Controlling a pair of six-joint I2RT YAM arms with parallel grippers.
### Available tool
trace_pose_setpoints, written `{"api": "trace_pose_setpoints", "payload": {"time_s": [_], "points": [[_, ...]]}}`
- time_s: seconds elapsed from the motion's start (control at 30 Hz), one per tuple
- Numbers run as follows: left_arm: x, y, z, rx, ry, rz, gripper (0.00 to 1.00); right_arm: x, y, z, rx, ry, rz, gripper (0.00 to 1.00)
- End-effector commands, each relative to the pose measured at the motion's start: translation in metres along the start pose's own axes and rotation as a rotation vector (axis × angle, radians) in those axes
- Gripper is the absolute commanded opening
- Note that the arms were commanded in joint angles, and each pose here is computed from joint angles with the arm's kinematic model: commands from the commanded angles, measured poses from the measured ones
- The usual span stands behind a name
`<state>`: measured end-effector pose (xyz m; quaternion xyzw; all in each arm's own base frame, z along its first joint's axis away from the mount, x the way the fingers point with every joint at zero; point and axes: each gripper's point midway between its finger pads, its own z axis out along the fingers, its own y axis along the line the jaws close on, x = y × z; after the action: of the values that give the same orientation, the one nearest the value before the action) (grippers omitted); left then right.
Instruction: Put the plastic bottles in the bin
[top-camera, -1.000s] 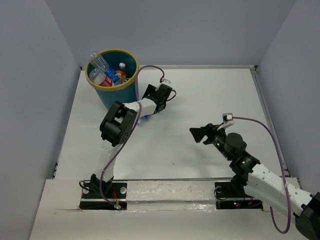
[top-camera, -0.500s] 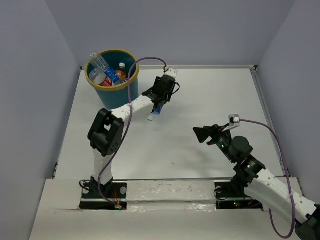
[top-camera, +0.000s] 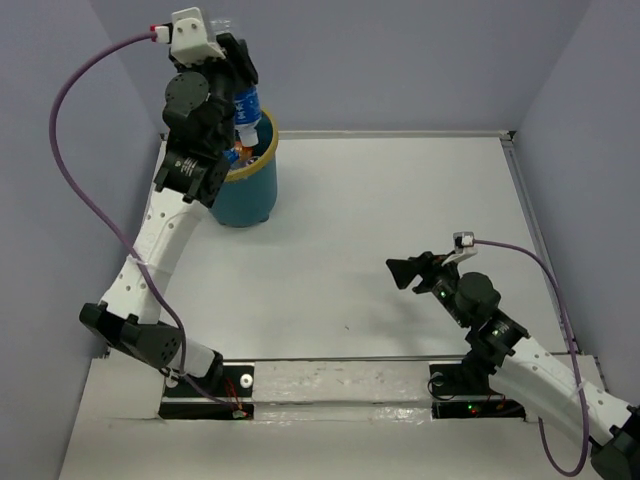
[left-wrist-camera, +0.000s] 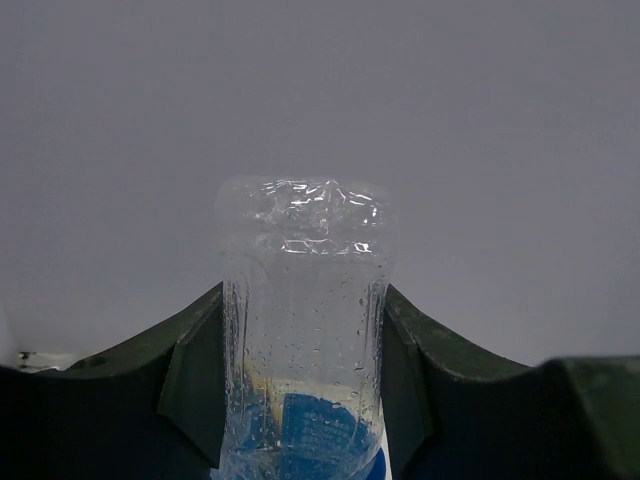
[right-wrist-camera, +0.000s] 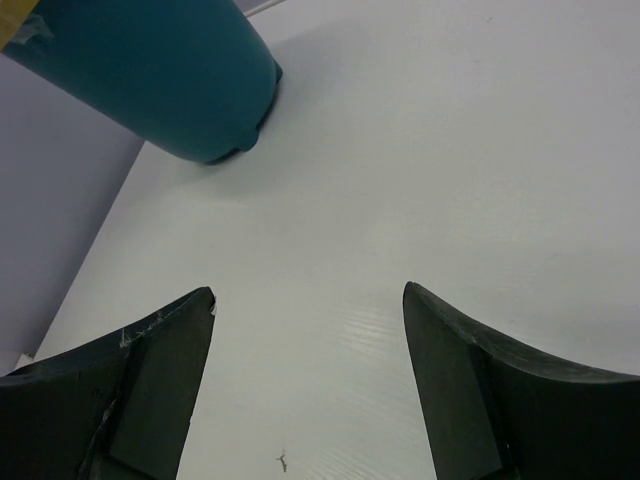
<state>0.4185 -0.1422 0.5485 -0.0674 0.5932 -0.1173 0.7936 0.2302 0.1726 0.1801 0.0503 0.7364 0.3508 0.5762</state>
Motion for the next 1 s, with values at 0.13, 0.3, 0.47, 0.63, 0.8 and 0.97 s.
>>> {"api": "trace_pose_setpoints", "payload": {"time_s": [0.13, 0.3, 0.47, 0.63, 0.8, 0.97], "points": [[0.014, 0.073, 0.066, -0.190, -0.087, -0.025, 0.31, -0.001, 0.016, 0.003, -0.088, 0.001, -0.042, 0.81], [0.025, 0.111, 0.093, -0.293, -0.155, -0.057, 0.31, 0.001, 0.026, 0.002, -0.147, 0.016, -0.063, 0.82], [0.054, 0.135, 0.113, -0.386, -0.181, -0.014, 0.31, 0.005, 0.030, 0.002, -0.176, 0.031, -0.073, 0.82], [0.099, 0.150, 0.105, -0.420, -0.168, -0.021, 0.31, 0.002, 0.035, 0.002, -0.202, 0.020, -0.074, 0.82], [0.119, 0.153, 0.082, -0.399, -0.183, -0.080, 0.45, 0.000, 0.040, 0.005, -0.225, 0.013, -0.076, 0.82], [0.126, 0.145, 0.056, -0.371, -0.176, -0.082, 0.92, -0.001, 0.051, 0.008, -0.276, 0.004, -0.055, 0.82]]}}
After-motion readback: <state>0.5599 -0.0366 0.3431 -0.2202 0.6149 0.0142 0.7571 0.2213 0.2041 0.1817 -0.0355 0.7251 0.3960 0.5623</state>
